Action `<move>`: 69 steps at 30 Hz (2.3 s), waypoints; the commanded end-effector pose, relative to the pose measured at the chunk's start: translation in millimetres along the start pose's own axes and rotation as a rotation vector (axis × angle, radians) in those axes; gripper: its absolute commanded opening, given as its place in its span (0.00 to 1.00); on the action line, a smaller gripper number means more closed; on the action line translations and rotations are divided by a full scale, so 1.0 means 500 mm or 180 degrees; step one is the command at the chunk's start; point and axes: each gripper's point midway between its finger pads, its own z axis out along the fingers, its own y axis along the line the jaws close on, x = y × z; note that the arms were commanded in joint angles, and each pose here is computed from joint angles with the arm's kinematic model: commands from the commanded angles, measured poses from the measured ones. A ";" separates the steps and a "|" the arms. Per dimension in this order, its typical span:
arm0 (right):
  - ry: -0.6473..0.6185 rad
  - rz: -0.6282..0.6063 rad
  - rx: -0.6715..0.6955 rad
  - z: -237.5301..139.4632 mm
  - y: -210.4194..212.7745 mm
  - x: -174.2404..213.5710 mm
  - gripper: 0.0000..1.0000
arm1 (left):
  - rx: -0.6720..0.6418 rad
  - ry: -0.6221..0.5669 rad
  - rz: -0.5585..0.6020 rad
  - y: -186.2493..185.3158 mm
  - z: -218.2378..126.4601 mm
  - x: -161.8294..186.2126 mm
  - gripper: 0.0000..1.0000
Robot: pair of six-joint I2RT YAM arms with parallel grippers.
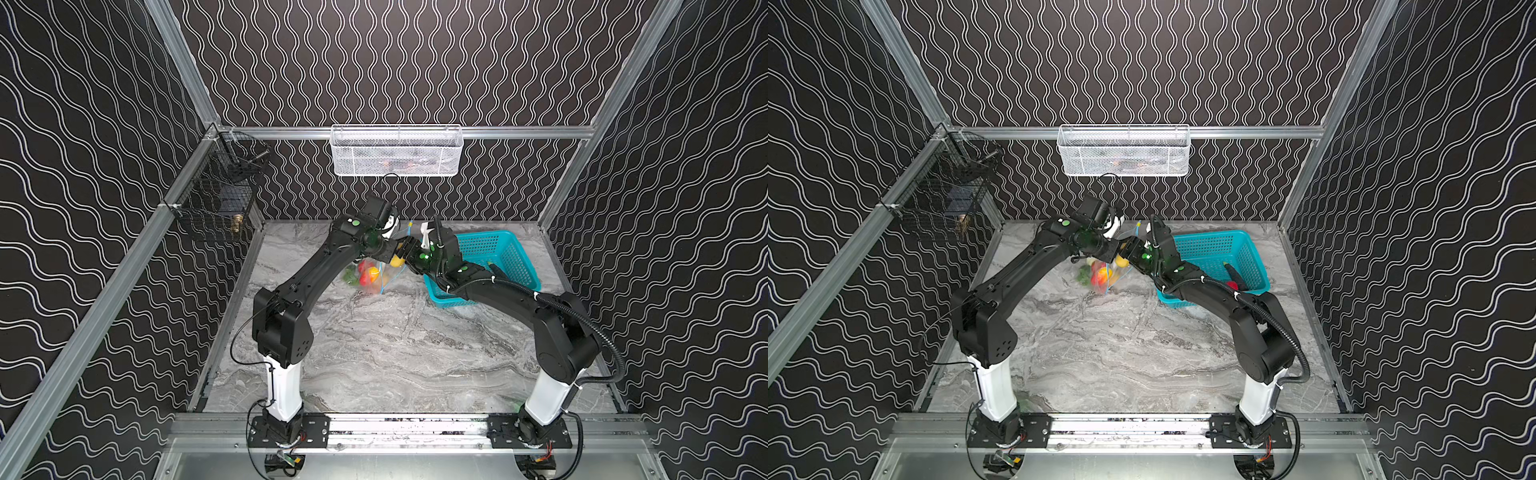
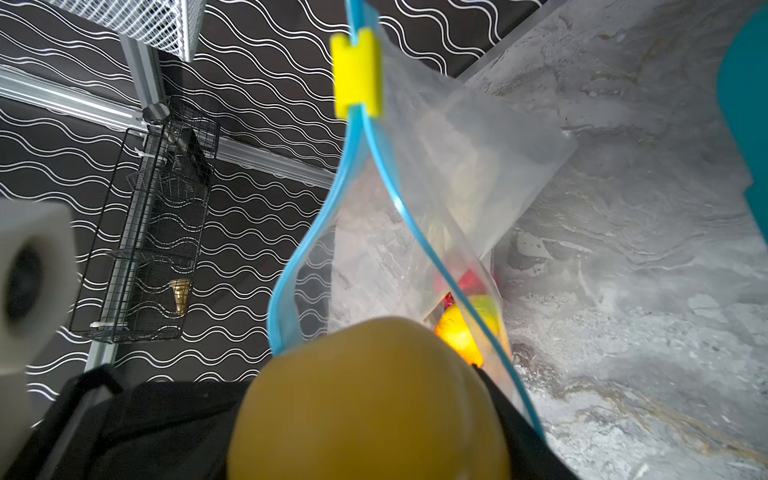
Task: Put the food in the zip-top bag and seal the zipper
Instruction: 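Carry the yellow potato over the bag mouth held by the left gripper, then open the right gripper to drop the yellow potato into the bag, then withdraw the open right gripper from the bag back over the teal basket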
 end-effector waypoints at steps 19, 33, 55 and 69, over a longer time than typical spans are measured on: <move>0.0085 -0.0343 0.0559 0.023 -0.033 0.027 0.38 | -0.0026 -0.0088 -0.0046 0.003 -0.017 -0.025 0.00; 0.0324 -0.0479 0.0727 0.087 -0.038 0.046 0.61 | -0.0081 -0.0171 -0.0037 0.010 -0.038 -0.031 0.00; 0.0098 -0.0677 0.0483 0.022 0.021 0.015 0.99 | -0.0190 -0.0144 -0.0014 0.022 -0.025 -0.025 0.00; -0.0026 -0.0695 0.0308 -0.037 0.043 0.014 0.94 | -0.0281 -0.0150 0.0003 0.031 -0.021 -0.020 0.00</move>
